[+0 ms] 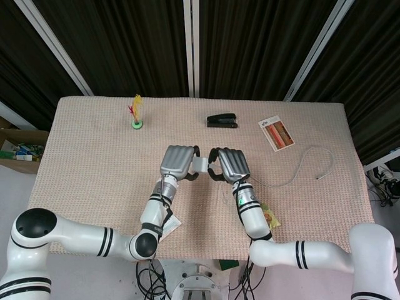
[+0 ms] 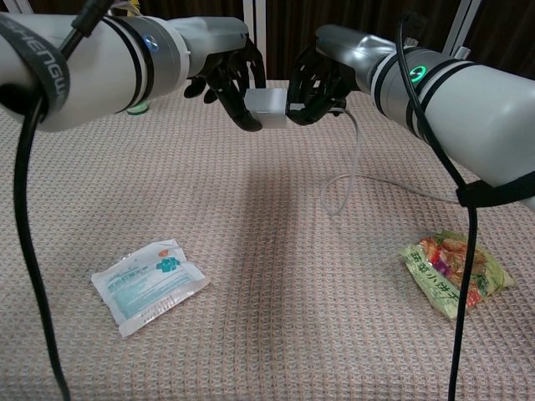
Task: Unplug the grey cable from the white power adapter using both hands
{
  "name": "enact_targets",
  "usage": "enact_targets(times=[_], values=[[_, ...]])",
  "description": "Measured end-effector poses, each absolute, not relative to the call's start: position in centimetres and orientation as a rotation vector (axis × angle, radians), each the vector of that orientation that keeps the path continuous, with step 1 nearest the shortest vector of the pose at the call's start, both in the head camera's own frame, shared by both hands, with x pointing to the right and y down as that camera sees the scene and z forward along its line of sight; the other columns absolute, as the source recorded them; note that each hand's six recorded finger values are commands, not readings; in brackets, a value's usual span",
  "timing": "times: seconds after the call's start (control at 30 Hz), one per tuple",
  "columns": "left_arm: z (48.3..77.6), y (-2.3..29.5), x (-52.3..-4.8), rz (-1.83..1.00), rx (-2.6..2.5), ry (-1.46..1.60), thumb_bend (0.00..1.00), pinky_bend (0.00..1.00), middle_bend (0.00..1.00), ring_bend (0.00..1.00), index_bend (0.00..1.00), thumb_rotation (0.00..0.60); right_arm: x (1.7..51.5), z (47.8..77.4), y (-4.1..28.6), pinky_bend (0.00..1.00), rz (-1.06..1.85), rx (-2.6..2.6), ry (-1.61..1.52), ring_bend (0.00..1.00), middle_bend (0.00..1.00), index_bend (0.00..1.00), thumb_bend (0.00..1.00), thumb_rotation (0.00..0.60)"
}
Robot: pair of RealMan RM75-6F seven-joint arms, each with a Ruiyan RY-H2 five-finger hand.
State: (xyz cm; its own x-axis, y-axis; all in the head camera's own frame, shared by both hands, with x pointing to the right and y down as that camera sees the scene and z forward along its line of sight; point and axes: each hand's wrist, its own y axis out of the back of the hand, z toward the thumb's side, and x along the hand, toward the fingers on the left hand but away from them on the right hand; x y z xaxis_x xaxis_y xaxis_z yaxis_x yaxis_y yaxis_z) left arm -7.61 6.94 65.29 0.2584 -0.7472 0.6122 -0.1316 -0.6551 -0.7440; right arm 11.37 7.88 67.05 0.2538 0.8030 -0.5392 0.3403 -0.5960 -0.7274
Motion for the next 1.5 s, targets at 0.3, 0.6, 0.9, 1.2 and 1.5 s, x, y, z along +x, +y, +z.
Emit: enact_targets(times=[0.3,0.6,0.9,1.2,1.5], values=[[65.5,6.6,-8.3,-1.426,-1.934,0.787,0.31,0.84,0.58,0.76,0.57,0.571,11.8,66.9,7.7,0.51,1.317,-2.05,-1.025,0.44,0.52,0.62,0.47,0.6],[65.8,5.9,-11.0,-1.463,-1.895,0.795,0.31,0.84,0.58,0.76,0.57,0.572,13.4,65.8,6.9,0.51,1.315,-1.995,-1.037,0.45,0.52,0.62,0.47,0.6],[67.9,5.8,-16.6,-1.545,-1.818,0.778,0.31,0.83,0.58,0.74,0.58,0.572,17.7,64.3,5.2,0.5,1.353,-1.895,-1.045,0.45,0.51,0.62,0.47,0.6],[71.1,6.1,-19.6,-1.598,-1.715,0.691,0.26,0.78,0.52,0.62,0.49,0.572,19.3,65.8,4.8,0.49,1.416,-1.89,-0.996,0.45,0.48,0.62,0.46,0.6],[71.8,6.9,-19.7,-1.567,-1.681,0.624,0.16,0.59,0.32,0.37,0.23,0.451,18.3,69.8,4.3,0.3,1.459,-1.926,-0.988,0.2,0.23,0.18,0.24,0.6]])
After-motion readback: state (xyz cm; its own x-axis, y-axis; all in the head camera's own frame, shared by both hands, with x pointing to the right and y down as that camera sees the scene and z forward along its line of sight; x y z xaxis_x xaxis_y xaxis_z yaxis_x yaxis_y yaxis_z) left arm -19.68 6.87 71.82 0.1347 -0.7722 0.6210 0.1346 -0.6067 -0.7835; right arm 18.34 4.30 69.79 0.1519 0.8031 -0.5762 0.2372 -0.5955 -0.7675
